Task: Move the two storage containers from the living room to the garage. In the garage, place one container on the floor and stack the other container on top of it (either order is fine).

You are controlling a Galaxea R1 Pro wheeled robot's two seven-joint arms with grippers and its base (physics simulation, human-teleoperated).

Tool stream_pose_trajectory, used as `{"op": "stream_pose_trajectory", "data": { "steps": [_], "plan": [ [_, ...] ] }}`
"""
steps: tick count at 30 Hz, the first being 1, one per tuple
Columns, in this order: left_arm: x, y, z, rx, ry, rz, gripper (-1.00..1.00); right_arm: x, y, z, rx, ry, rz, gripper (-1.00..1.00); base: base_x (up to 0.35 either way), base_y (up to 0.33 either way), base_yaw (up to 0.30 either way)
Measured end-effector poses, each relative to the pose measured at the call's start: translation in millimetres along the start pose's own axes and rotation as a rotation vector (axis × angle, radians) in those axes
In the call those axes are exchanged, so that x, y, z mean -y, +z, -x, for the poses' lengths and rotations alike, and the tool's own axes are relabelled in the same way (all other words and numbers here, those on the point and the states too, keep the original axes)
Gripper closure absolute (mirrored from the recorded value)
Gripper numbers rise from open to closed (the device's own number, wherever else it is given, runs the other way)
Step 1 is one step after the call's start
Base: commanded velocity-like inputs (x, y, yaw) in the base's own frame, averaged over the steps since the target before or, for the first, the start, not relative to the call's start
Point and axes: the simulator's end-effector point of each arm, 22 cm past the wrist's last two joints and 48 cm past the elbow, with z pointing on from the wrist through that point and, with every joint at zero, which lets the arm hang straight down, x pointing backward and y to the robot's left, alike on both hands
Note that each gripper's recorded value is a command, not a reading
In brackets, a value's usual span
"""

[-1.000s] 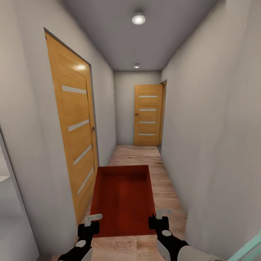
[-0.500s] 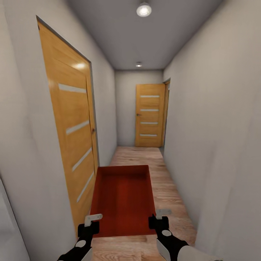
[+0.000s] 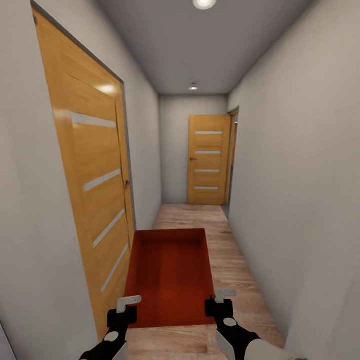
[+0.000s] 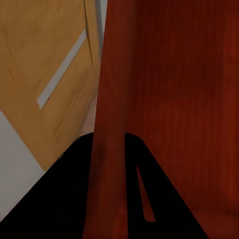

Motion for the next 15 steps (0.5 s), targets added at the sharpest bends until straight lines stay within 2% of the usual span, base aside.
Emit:
{"op": "stream_pose_trajectory", "data": {
  "steps": [15],
  "plan": [
    [-0.4,0.2,1.4,0.004,-0.002,0.001,1.00,-0.5,0.2,2.1,0.004,-0.001,0.000,1.00,0.323,0.000,-0.001]
  ]
}}
